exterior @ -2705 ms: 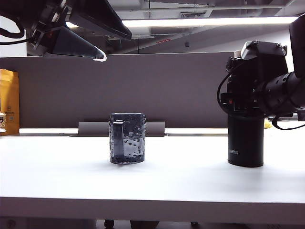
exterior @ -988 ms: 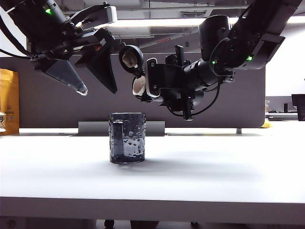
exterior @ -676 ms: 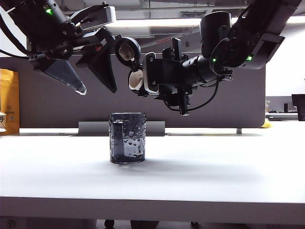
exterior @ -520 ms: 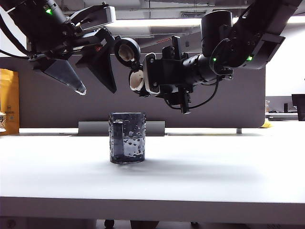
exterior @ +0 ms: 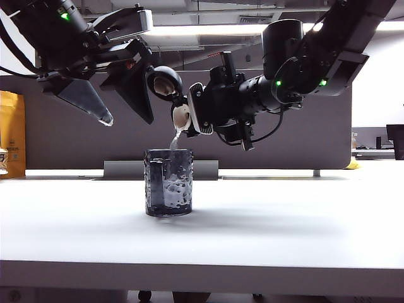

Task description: Pick up the black thermos, pour some water into the cup, then place the black thermos back on the table.

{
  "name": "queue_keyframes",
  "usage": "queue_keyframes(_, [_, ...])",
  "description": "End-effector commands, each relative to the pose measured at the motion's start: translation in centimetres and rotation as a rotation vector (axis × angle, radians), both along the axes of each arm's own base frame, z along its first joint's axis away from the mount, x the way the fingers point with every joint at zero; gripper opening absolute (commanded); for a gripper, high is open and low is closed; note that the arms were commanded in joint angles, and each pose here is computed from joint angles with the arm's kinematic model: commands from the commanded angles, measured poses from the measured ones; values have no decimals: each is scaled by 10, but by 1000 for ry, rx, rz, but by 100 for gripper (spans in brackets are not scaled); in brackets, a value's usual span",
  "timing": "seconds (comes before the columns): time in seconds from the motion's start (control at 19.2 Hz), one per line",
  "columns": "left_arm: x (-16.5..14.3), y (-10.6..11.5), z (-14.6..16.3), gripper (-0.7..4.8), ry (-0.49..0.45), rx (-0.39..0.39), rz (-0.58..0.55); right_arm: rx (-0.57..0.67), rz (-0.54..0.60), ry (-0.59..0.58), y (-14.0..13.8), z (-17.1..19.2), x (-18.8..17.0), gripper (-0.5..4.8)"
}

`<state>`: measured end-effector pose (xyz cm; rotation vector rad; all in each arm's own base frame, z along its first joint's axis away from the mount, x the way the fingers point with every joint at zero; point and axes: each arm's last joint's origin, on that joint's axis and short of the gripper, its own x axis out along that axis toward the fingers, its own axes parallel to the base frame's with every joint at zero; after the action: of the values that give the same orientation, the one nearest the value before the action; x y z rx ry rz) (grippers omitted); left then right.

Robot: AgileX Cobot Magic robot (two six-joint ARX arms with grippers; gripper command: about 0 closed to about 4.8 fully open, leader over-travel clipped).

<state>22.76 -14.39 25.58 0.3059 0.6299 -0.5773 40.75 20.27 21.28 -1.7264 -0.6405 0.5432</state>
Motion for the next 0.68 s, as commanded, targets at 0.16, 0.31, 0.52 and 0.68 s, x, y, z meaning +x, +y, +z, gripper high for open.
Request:
queue_keyframes(0.16, [0, 0, 2, 479, -21, 10, 11, -23, 29, -137, 1, 15, -1, 22])
queue_keyframes(0.31, [0, 0, 2, 479, -19, 11, 11, -41, 28, -155, 1, 16, -1, 22])
queue_keyframes(0.52, [0, 1, 1, 479, -7, 19, 11, -57, 27, -174, 1, 16, -1, 22])
queue_keyframes(0.68, [0, 1, 1, 479, -6, 20, 11, -58, 30, -175, 2, 16, -2, 22])
